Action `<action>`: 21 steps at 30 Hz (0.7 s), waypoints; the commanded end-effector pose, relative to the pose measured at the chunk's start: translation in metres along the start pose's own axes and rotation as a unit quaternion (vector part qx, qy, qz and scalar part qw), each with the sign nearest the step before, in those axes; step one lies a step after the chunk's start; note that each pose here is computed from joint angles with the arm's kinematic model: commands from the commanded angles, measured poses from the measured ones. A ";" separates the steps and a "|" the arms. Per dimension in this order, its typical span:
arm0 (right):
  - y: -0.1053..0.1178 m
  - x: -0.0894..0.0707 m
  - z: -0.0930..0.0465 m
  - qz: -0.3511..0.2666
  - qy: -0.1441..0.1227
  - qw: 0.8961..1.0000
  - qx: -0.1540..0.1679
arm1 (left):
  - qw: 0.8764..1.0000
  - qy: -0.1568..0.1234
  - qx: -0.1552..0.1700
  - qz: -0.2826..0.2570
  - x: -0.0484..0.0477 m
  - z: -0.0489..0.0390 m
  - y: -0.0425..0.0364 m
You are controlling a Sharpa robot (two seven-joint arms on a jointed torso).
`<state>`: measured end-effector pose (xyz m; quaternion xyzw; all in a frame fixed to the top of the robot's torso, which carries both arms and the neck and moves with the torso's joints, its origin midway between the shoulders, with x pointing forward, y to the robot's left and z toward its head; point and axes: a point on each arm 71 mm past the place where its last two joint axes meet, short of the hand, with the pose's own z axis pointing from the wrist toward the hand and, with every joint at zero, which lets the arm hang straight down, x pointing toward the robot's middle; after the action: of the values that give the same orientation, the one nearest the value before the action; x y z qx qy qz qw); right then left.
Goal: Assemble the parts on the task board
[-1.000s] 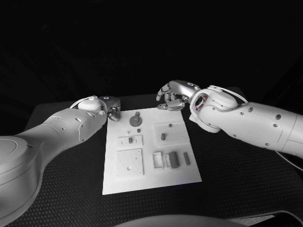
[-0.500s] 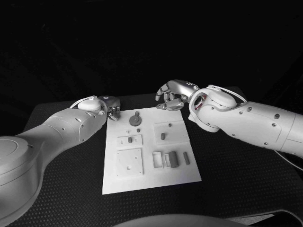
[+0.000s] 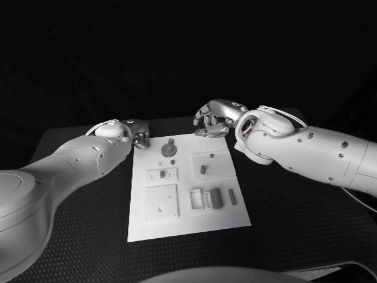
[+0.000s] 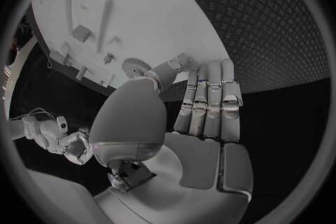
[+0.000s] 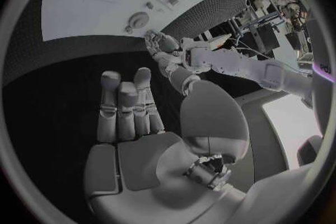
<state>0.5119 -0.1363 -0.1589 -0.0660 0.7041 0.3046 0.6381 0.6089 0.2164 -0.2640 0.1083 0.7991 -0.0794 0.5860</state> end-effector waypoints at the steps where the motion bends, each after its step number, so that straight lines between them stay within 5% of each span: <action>1: 0.001 0.000 0.000 -0.003 0.005 1.000 -0.003 | 0.997 0.072 0.015 -0.021 0.0240 -0.0021 -0.0064; 10: 0.001 0.000 0.000 -0.003 0.004 1.000 -0.003 | 0.998 0.062 0.016 -0.020 0.0228 -0.0023 -0.0057; 21: -0.002 -0.001 -0.001 -0.004 0.003 1.000 -0.001 | 0.998 -0.008 0.028 -0.047 0.0137 -0.0048 0.0013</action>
<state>0.5121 -0.1387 -0.1589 -0.0653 0.7046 0.3028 0.6384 0.6063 0.2245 -0.2660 0.0910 0.7930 -0.1034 0.5934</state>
